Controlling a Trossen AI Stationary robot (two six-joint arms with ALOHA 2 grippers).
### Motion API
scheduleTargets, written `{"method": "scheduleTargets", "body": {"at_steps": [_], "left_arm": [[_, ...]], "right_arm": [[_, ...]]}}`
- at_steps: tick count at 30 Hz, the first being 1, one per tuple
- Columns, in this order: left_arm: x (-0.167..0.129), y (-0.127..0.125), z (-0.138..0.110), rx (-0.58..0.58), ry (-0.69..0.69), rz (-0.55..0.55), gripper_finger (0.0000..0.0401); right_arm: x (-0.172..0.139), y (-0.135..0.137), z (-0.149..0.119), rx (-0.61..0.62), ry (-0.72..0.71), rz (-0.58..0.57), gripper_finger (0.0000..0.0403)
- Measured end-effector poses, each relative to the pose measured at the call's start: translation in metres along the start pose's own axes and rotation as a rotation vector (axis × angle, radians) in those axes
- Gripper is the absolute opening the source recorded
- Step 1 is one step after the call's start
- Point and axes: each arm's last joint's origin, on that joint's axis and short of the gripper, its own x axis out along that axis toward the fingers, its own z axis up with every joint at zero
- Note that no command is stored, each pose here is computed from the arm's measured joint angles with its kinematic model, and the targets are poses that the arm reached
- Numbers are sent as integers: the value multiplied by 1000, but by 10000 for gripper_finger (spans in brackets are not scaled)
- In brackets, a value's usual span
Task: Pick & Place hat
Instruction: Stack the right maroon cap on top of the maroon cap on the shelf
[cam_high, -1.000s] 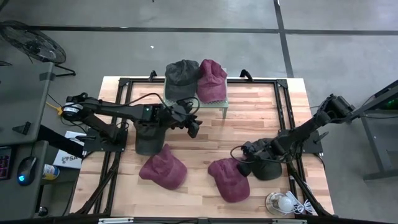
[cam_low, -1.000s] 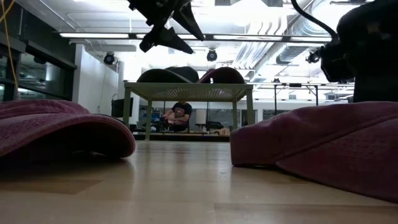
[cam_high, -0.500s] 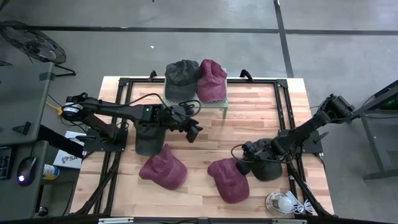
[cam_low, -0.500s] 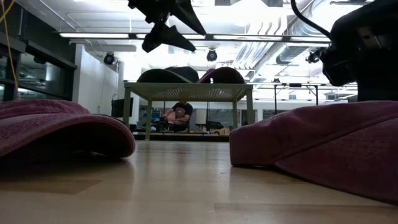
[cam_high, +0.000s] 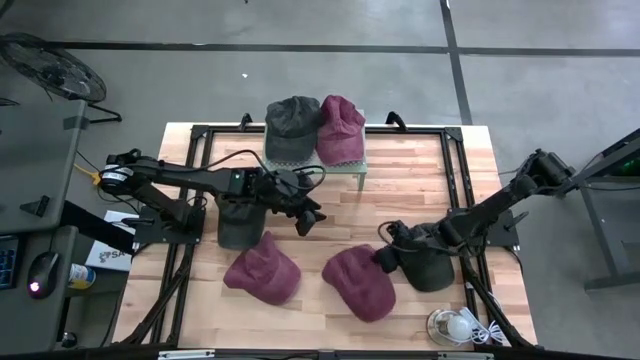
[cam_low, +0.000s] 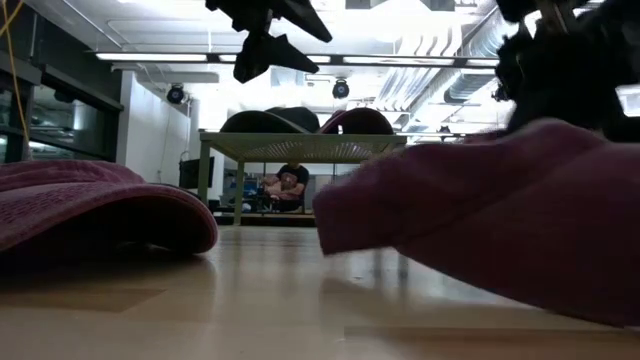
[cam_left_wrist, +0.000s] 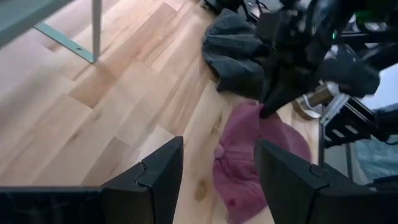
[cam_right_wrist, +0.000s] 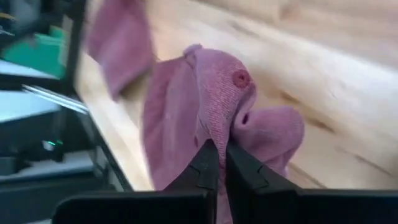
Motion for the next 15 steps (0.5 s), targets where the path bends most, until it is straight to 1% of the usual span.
{"method": "scheduleTargets", "body": {"at_steps": [5, 9, 11, 15], "left_arm": [[0, -1, 1, 0, -9, -6, 193], [-1, -6, 8, -2, -84, -61, 193], [-1, -9, 12, -11, -132, -90, 193], [-3, -11, 19, -82, -224, -88, 193]], "right_arm": [[-19, 12, 10, -20, -129, 90, 2], [-37, 33, 20, -87, -249, 163, 2], [-44, 41, 26, -121, -297, 163, 1], [-57, 56, 38, -216, -363, 119, 1]]}}
